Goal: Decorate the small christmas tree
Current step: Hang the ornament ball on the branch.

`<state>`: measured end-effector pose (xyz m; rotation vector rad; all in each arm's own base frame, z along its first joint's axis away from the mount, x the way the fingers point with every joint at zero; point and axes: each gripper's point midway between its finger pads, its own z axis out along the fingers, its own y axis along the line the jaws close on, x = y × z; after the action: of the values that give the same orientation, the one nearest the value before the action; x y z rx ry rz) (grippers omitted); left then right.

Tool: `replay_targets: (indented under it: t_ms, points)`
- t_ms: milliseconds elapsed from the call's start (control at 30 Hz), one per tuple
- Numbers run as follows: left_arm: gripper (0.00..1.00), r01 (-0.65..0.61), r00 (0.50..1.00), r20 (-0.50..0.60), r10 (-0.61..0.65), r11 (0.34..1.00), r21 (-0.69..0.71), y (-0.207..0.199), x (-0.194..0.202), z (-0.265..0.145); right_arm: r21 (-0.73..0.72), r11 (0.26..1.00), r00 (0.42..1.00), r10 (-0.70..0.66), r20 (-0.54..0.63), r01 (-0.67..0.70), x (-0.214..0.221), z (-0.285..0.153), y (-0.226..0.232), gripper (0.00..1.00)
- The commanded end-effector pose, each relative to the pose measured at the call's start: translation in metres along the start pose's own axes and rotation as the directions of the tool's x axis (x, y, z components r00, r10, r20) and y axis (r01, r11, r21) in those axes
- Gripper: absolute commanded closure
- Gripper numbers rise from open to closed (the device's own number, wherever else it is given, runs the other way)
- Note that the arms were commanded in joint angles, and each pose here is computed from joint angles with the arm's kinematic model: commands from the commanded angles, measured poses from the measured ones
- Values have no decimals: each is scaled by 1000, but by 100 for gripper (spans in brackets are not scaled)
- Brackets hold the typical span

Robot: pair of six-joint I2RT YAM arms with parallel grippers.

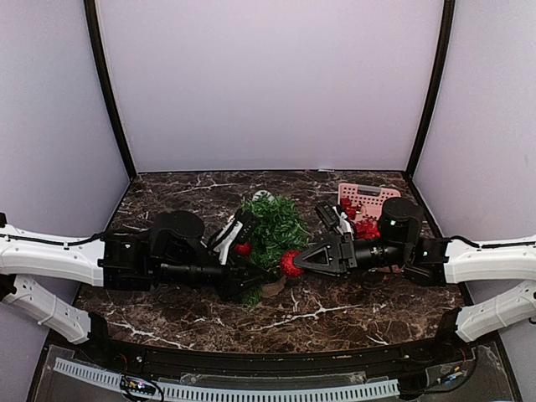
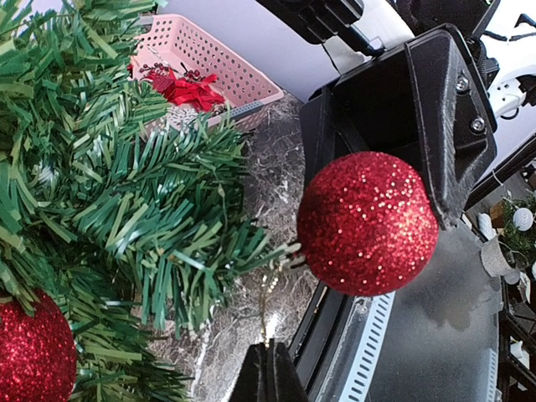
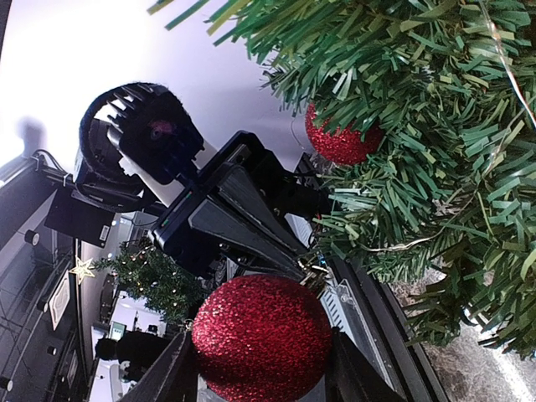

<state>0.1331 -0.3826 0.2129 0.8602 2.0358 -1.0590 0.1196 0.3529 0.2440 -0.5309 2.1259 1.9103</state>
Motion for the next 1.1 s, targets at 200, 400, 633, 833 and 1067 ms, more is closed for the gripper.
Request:
replay_targets:
  t_ms: [200,400,633,833,1067]
  points:
    - [100,-29,1000,10,29,999,-24,1,-4,3,-13,1000,999,-28,26,28,-3,1,4,65]
    - [100,-31,999,20,32,999,-36,3,-7,3,8,999,999,-31,34,31,-6,2,1,65]
    - [100,-37,999,34,39,997,-63,7,-11,4,24,999,999,-35,39,34,-8,4,-2,66]
    - [100,-43,998,34,45,997,-71,7,-12,6,30,999,998,-36,44,34,-10,5,-3,66]
    - [100,-33,997,60,39,995,-92,10,-19,5,35,998,997,-50,62,48,-15,5,-1,66]
